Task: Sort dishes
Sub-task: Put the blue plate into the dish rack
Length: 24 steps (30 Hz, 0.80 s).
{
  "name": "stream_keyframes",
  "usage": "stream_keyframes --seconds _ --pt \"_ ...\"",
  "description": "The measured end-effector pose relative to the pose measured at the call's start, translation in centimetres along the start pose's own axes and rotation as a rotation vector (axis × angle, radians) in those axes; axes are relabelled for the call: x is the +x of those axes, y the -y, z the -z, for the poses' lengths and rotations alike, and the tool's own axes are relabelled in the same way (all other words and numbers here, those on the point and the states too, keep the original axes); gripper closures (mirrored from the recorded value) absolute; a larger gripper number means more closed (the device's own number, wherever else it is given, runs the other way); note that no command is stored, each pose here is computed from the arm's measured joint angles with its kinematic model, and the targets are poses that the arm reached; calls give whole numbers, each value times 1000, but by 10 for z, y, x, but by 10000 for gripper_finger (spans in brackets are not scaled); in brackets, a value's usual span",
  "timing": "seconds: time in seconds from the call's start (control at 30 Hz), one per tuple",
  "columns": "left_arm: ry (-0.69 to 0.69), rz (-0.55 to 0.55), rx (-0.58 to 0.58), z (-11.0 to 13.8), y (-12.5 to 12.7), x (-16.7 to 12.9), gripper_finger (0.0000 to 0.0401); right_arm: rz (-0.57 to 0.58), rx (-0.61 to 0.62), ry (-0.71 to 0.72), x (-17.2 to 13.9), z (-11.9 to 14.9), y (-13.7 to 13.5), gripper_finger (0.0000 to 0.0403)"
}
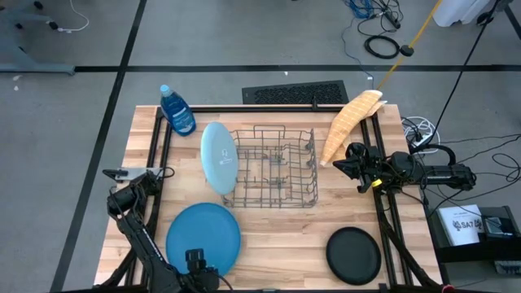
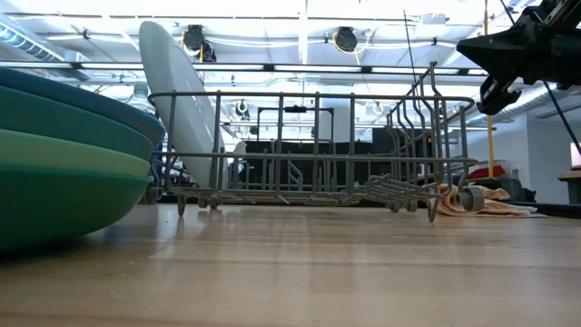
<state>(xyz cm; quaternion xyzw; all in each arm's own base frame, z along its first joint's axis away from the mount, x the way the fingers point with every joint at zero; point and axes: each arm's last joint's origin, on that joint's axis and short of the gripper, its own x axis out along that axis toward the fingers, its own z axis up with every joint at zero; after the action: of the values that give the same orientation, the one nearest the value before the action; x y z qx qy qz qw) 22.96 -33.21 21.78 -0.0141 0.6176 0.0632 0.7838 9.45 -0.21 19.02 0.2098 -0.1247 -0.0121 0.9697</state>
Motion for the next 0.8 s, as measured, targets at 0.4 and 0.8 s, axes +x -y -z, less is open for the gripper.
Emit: stream_keyframes --seconds 0.4,0.8 --pt "-64 -38 5 8 -5 15 171 0 1 0 0 0 0 394" --pt "-87 -104 13 8 -12 17 171 0 -1 0 0 0 0 394"
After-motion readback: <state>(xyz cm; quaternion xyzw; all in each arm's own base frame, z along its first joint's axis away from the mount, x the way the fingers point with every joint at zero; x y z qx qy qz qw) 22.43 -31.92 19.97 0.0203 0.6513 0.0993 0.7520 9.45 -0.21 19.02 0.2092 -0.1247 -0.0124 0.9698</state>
